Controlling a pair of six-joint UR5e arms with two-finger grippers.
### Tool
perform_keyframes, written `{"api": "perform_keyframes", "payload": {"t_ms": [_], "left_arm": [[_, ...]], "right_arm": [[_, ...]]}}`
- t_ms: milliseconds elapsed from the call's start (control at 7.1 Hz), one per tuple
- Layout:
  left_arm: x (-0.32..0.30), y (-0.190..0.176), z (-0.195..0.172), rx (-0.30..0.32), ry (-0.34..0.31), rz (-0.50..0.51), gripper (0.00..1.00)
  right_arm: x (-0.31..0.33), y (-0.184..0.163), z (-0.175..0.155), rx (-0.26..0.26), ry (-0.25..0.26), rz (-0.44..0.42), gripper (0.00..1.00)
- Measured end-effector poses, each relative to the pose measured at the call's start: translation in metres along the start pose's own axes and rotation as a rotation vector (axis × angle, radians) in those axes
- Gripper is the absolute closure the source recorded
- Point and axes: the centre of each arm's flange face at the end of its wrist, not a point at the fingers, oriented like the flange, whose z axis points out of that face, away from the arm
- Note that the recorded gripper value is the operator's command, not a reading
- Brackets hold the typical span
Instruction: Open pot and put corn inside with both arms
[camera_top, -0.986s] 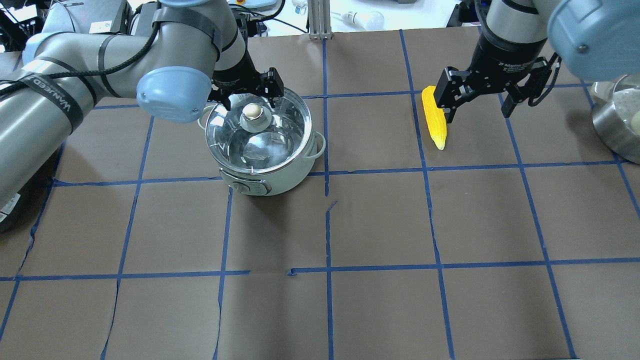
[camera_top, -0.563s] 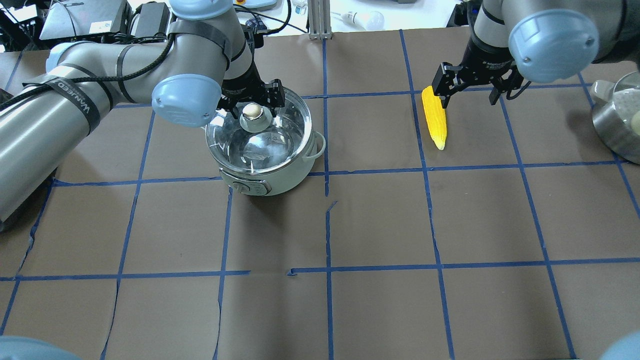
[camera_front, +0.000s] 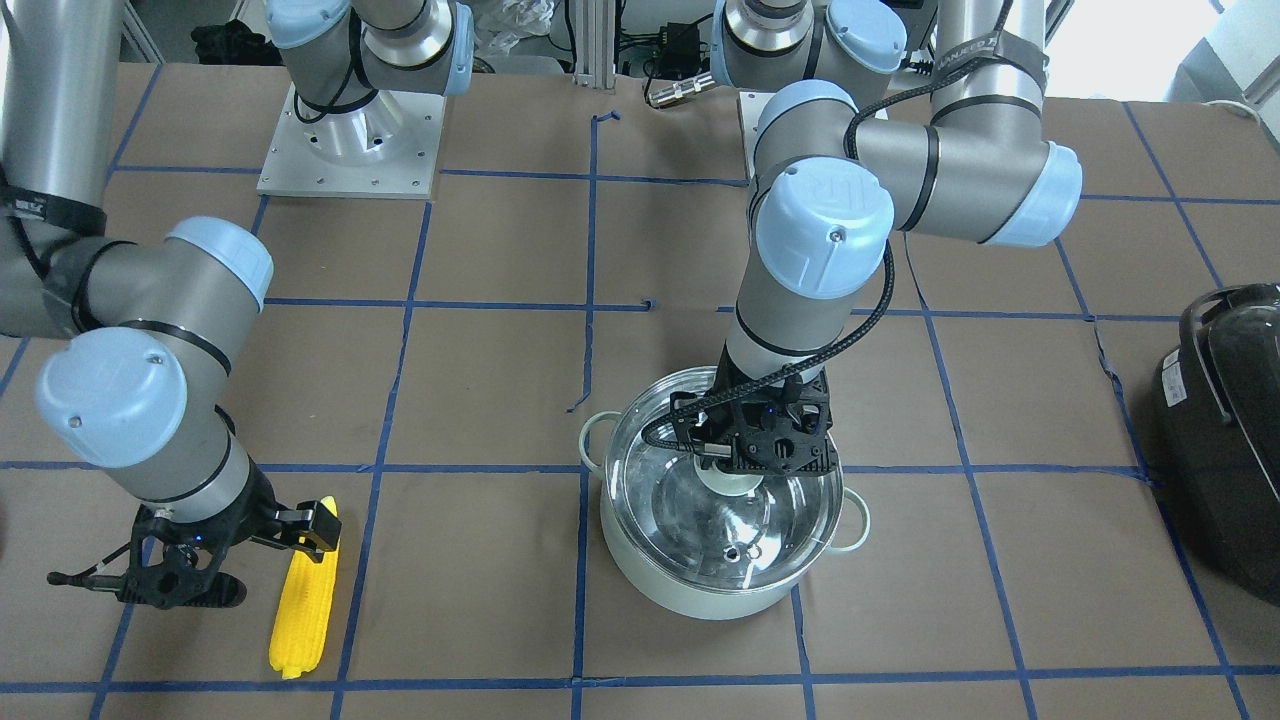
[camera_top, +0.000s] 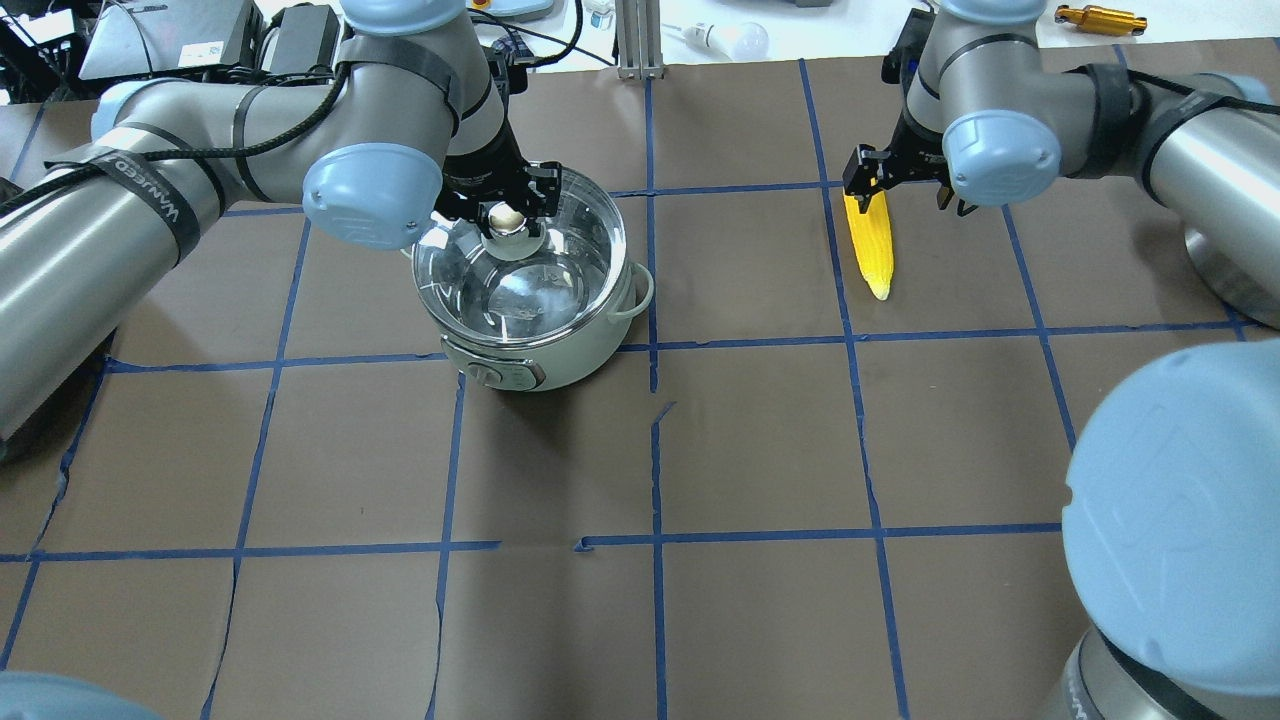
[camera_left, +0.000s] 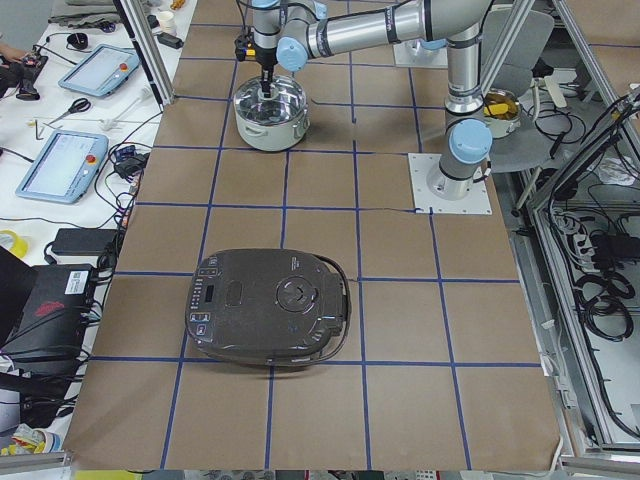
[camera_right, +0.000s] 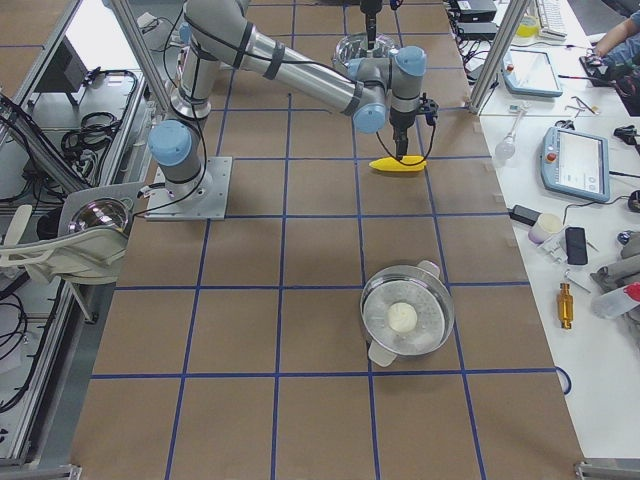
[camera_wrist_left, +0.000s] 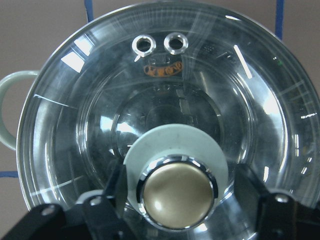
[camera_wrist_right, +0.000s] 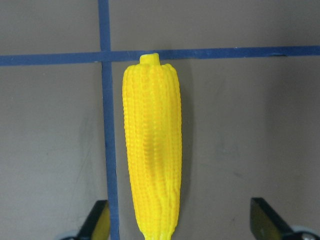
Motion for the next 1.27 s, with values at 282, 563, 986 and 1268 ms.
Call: {"api": "perform_keyframes", "payload": {"t_ms": [282, 563, 986, 1268], "left_arm": [[-0.01, -0.003, -0.037, 0.02, 0.004, -0.017, 0.82], [-0.069, -0.015, -0.061, 0.01, -0.004, -0.068, 0.82], [-0.221, -0.032, -0.051, -0.02, -0.013, -0.029, 0.82], [-0.296, -0.028, -0.009, -0.04, -0.014, 0.004, 0.82]], "right_arm": [[-0.002, -0.008, 0.039, -0.001, -0.002, 0.02, 0.0], [-0.004, -0.009, 0.063, -0.022, -0.005, 0.048, 0.28], [-0.007, -0.013, 0.071, -0.029, -0.033, 0.062, 1.0], [-0.011, -0.019, 0.058, -0.007, -0.056, 0.077, 1.0]]}}
